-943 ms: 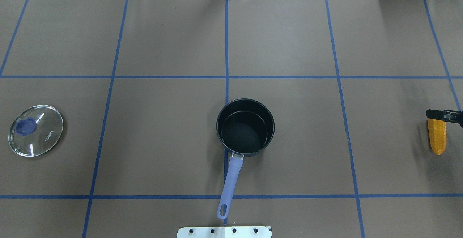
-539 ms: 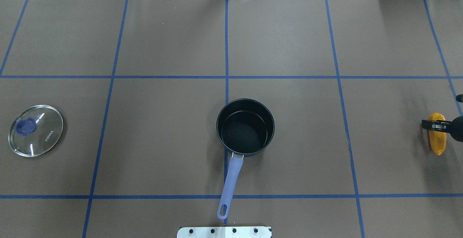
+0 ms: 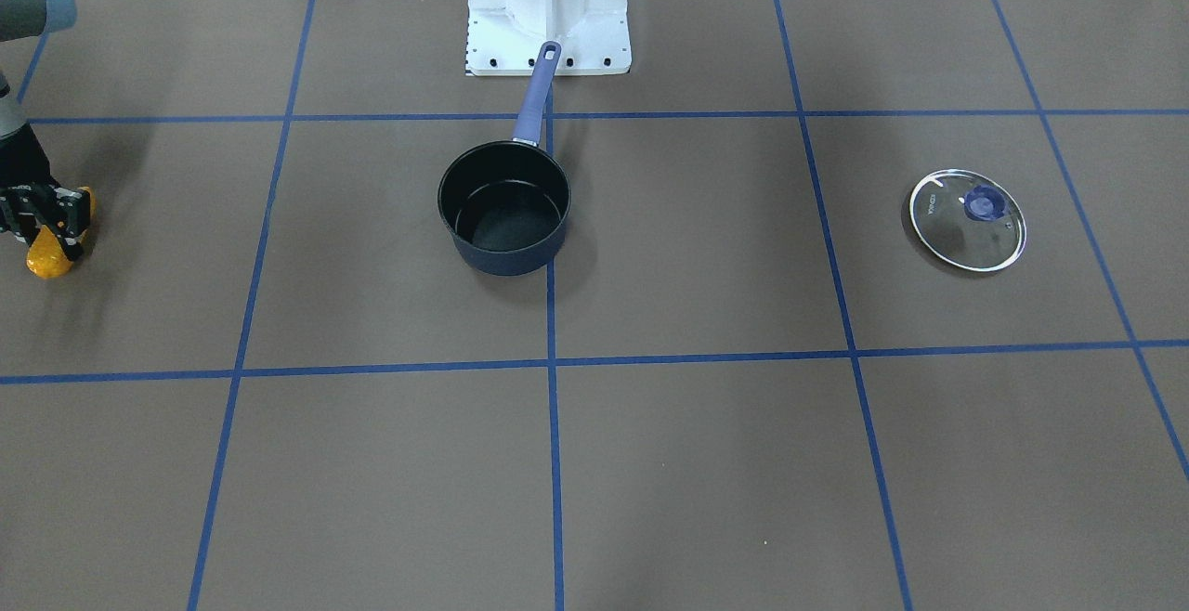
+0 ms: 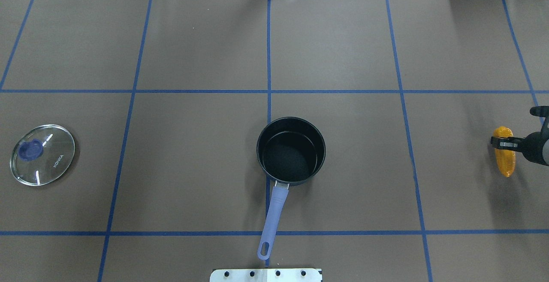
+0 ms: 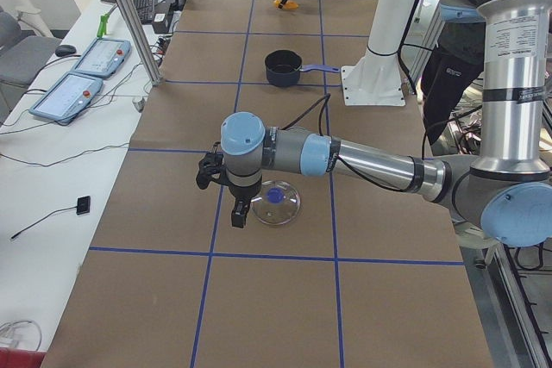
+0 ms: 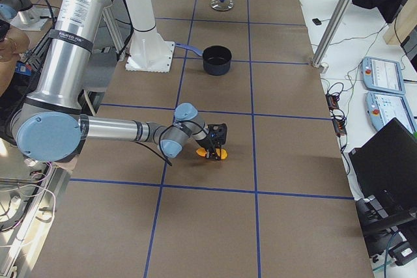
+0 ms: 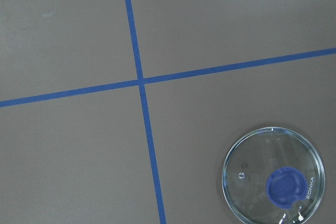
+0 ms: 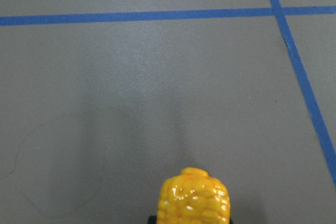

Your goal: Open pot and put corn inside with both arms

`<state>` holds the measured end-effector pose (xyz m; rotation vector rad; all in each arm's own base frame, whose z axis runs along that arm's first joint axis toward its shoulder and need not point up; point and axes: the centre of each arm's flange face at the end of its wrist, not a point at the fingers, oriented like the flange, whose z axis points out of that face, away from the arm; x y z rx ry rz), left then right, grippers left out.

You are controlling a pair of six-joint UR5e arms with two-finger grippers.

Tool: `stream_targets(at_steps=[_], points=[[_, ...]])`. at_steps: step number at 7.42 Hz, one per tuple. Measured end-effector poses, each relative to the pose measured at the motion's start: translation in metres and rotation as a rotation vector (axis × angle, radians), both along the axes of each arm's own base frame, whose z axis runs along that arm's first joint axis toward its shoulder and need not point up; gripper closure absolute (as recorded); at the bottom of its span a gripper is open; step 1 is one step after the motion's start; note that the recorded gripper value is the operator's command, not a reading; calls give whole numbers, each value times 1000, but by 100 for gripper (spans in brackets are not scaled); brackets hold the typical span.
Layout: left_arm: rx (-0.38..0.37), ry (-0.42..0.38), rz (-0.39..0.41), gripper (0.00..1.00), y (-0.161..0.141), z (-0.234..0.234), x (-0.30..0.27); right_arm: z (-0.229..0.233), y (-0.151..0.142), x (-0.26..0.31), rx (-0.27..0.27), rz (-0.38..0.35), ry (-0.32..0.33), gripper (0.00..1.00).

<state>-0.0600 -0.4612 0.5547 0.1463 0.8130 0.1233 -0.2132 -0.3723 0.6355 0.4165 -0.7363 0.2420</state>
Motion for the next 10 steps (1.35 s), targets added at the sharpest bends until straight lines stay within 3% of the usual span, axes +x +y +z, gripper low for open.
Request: stream_targets(at_steps=[3,5,7,9,10], points=[[-3,1,0,1,0,1,0,-110,-62,-77,107,-14,-210,100],[-7,1,0,1,0,3,0,-208,-80,-145,106,-7,-420,100],[-10,1,1,1,0,5,1,-304,-67,-205,104,-33,-570,100],[-13,2,2,1,0,5,1,-370,-35,-236,90,-54,-585,100],[-14,2,2,1,0,6,1,-384,-19,-252,84,-55,-577,64]])
